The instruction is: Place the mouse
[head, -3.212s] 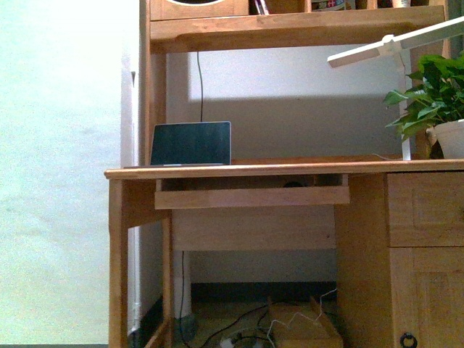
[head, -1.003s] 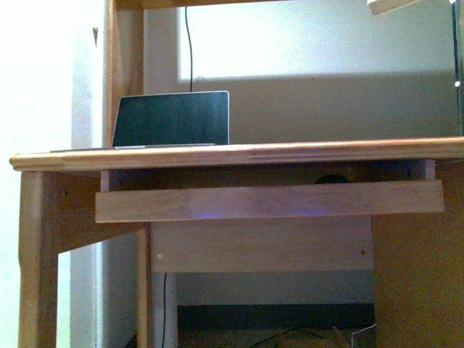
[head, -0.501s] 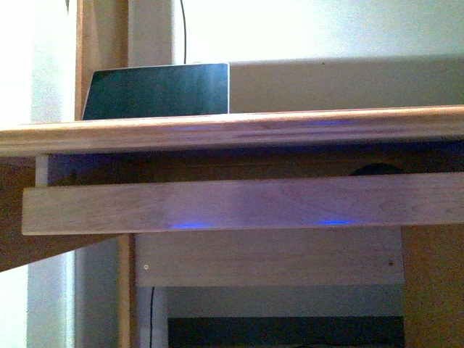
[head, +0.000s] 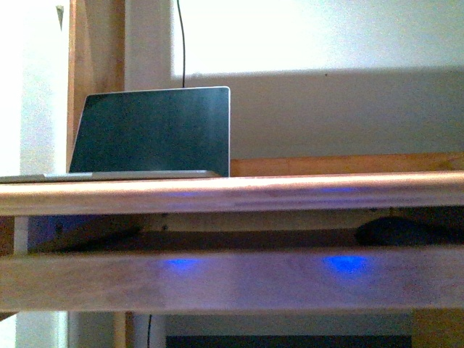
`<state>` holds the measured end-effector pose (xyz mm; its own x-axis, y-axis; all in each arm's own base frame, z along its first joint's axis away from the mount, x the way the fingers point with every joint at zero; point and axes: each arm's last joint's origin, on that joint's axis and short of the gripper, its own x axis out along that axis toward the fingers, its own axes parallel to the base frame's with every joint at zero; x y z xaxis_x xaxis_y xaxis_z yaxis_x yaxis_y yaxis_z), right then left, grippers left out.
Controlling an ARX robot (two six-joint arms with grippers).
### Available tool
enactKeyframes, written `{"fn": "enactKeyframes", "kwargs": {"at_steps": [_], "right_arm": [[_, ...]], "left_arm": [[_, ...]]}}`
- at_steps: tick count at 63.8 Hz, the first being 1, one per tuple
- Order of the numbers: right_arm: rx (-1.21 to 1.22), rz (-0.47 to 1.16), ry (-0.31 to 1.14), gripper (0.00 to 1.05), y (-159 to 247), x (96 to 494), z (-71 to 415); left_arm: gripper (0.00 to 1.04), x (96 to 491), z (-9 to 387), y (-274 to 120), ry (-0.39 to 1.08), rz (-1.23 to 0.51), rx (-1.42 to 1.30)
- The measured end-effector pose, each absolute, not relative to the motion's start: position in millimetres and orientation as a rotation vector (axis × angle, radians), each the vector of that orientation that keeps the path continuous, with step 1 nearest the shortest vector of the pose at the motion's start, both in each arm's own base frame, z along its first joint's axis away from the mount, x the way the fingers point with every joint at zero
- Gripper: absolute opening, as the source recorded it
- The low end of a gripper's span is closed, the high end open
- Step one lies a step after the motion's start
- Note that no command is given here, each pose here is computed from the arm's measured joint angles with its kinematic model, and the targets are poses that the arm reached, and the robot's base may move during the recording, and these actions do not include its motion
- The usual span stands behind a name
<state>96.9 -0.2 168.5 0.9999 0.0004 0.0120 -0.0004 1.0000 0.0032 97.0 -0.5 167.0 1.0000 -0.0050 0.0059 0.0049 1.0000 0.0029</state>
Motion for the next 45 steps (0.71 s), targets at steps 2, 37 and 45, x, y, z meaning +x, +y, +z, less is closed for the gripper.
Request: {"fn": "enactKeyframes", "kwargs": {"at_steps": [2, 37, 45], "right_arm": [[0.003, 0.0, -0.012, 0.97, -0.2, 96.9, 168.5], [0.003, 0.0, -0.012, 0.97, -0.2, 96.9, 168.5], [0.003, 0.0, -0.012, 0.97, -0.2, 96.9, 168.5]], "left_arm": [[0.97, 97.0, 167.0, -0.5, -0.006, -0.005, 0.003], [0.97, 97.0, 167.0, -0.5, -0.006, -0.005, 0.003], [0.97, 97.0, 167.0, -0.5, -0.006, -0.005, 0.003]]}}
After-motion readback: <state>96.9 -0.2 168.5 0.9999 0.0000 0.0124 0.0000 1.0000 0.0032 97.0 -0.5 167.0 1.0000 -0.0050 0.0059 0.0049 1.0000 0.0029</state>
